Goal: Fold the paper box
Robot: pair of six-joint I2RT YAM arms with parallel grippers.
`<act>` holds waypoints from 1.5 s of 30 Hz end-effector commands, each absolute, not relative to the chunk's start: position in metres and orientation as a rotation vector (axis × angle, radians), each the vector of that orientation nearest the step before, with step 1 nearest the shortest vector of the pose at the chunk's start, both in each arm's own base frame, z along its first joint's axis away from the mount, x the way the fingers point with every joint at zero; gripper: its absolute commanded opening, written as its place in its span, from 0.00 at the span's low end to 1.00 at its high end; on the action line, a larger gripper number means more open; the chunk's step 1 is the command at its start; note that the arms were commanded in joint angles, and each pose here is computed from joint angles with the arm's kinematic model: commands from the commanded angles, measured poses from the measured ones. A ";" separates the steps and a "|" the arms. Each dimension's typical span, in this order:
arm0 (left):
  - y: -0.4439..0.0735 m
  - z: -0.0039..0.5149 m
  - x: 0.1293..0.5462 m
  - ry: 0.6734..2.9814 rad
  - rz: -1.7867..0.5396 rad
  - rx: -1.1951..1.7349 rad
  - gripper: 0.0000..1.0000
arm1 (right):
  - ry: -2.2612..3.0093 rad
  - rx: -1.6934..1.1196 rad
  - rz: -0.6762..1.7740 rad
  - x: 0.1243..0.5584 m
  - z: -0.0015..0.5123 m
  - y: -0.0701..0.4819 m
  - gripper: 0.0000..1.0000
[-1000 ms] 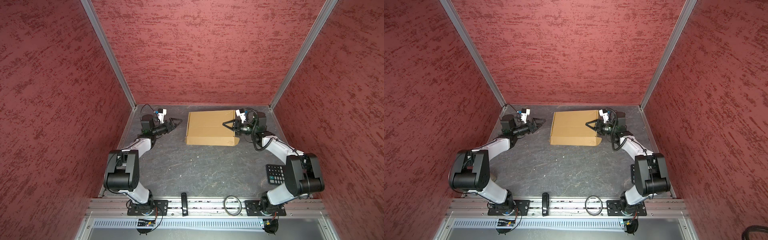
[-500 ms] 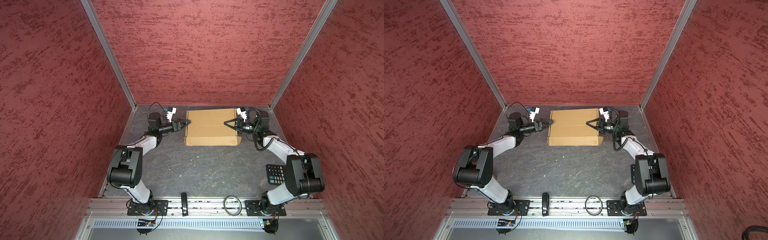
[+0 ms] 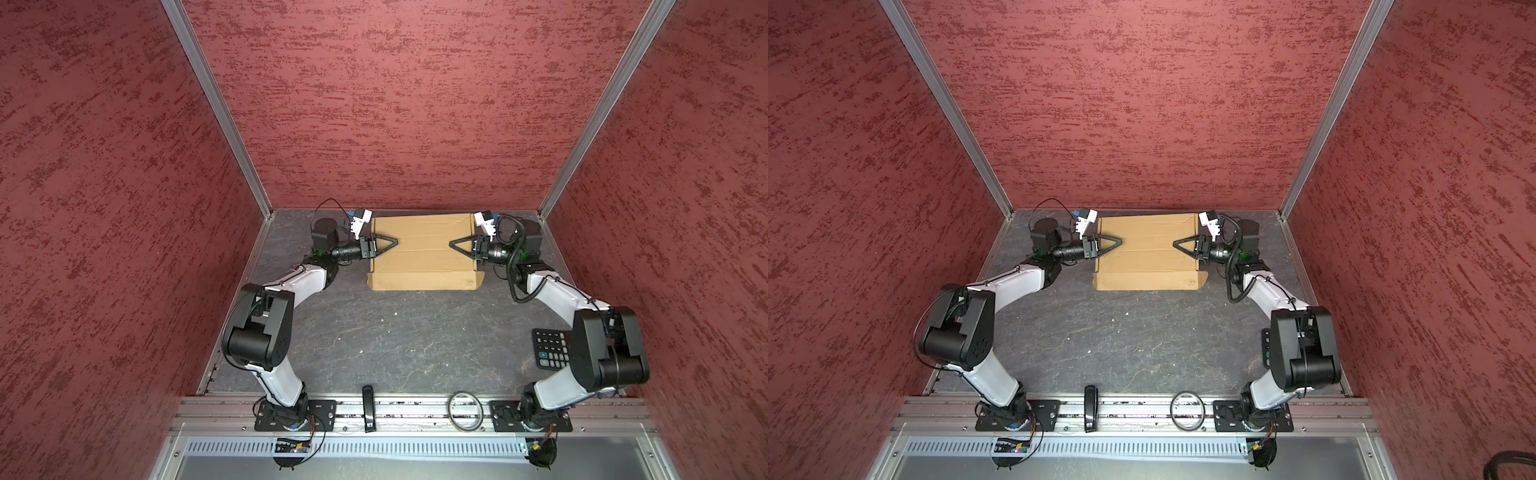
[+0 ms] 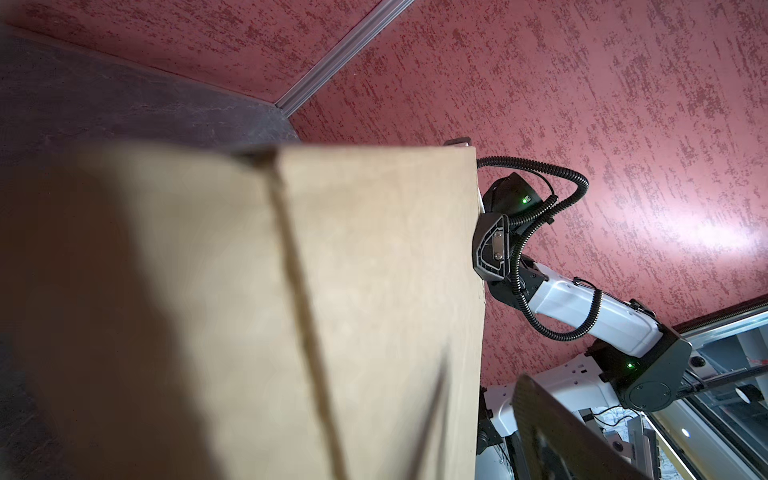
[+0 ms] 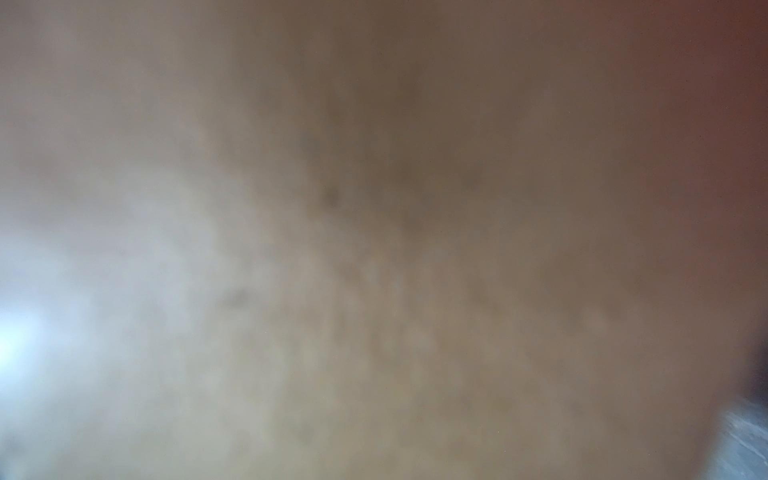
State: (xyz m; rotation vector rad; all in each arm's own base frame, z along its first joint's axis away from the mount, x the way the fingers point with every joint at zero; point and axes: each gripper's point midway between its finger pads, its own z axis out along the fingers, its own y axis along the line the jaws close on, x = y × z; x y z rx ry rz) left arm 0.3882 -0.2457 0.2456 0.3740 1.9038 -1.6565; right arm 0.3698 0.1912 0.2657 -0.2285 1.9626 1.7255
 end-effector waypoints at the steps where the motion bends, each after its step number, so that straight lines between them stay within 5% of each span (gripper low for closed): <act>1: -0.256 0.253 0.384 1.878 -1.683 0.439 0.96 | 1.904 -0.286 1.740 0.372 0.276 0.193 0.48; 12: -0.257 0.257 0.381 1.864 -1.694 0.453 0.77 | 1.892 -0.269 1.786 0.381 0.272 0.194 0.47; 32: -0.258 0.277 0.363 1.783 -1.685 0.569 0.73 | 1.888 -0.237 1.853 0.392 0.270 0.194 0.46; 45: -0.260 0.281 0.363 1.769 -1.703 0.583 0.43 | 1.880 -0.256 1.857 0.392 0.275 0.194 0.49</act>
